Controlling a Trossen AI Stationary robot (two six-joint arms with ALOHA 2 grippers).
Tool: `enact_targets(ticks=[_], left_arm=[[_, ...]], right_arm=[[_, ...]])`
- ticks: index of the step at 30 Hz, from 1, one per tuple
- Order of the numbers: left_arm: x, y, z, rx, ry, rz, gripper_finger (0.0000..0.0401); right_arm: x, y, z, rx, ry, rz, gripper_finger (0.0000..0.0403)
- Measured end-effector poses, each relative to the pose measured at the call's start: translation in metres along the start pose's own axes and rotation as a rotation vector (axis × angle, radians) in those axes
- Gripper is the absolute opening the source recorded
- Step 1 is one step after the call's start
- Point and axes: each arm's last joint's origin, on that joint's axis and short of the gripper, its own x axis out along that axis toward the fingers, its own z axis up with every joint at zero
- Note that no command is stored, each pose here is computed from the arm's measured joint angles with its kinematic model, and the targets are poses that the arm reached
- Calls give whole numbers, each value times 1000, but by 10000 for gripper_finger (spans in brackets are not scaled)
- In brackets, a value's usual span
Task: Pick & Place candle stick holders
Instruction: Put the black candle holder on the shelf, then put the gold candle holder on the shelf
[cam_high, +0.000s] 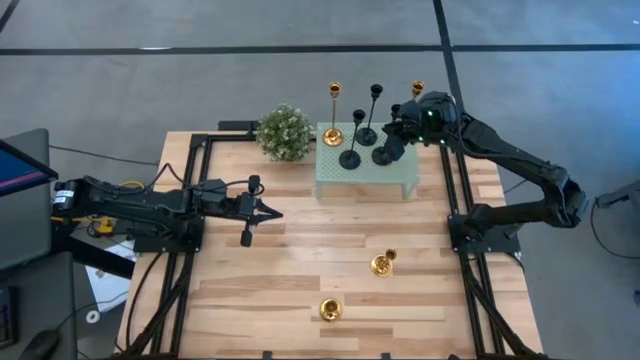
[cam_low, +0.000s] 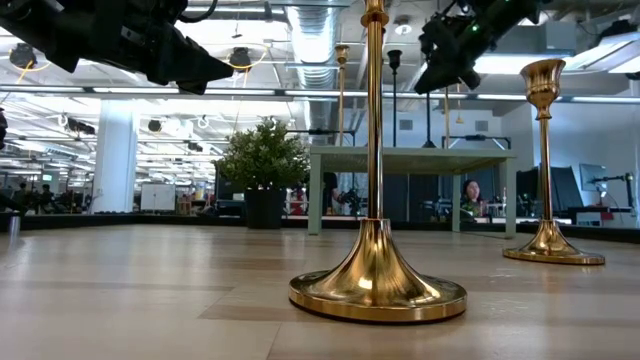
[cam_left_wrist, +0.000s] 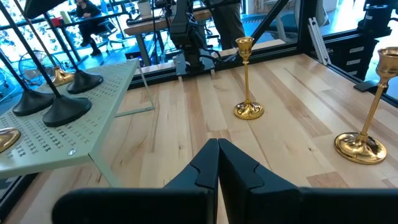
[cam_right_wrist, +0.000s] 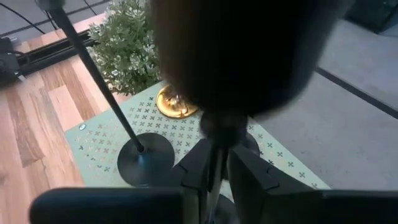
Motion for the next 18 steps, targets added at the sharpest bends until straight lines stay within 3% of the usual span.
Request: enact_targets(ticks=[8, 18], left_arm=[[0, 0, 0, 0, 0, 0, 8], [0, 0, 0, 0, 0, 0, 8]], right_arm=[[-2, 1, -4, 1, 46, 3, 89], [-14, 7, -4, 46, 29, 23, 216]])
